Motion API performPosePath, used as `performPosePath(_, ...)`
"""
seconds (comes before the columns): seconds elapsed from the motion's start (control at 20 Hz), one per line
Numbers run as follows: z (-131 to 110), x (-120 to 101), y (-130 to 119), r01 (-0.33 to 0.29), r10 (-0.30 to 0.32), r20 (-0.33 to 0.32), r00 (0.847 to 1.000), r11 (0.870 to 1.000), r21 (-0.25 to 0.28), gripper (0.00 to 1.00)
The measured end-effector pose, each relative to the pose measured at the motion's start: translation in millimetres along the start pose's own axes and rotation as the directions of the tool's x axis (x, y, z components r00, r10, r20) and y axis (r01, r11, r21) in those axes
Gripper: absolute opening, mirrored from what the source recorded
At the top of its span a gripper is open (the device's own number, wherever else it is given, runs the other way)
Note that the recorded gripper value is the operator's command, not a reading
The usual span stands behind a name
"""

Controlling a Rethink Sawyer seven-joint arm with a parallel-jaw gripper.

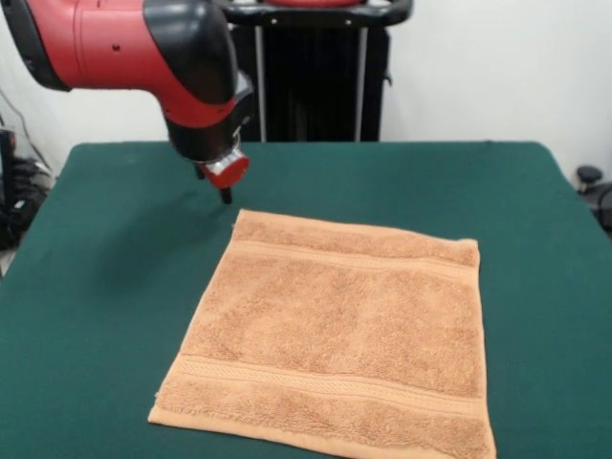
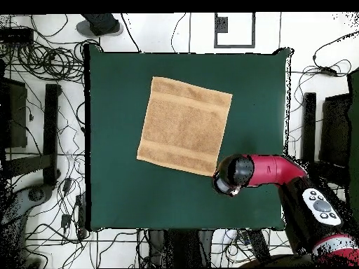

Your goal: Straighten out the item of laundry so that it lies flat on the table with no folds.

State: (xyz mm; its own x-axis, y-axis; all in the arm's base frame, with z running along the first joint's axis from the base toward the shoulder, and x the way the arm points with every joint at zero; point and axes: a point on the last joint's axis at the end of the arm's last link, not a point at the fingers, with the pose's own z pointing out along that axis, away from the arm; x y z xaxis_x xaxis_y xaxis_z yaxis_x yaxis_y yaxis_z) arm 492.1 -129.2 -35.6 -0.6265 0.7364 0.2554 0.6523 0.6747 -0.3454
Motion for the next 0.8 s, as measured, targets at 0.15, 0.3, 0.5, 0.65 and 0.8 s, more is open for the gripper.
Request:
performPosePath(0.15, 1, -1, -5, -0.004, 0.004, -0.002, 1.0, 1.0, 0.0, 1.0)
performPosePath(0.3, -4, -3, -12, -0.018, 0.018, -0.008, 1.0, 1.0, -0.012, 1.0)
performPosePath(0.5, -19, -5, -14, -0.032, 0.032, 0.0, 0.999, 0.999, -0.032, 1.0)
performPosePath(0.65, -36, -7, -11, -0.038, 0.039, 0.017, 0.999, 0.998, -0.05, 1.0)
performPosePath(0.8, -45, -9, -9, -0.042, 0.044, 0.025, 0.999, 0.997, -0.063, 1.0)
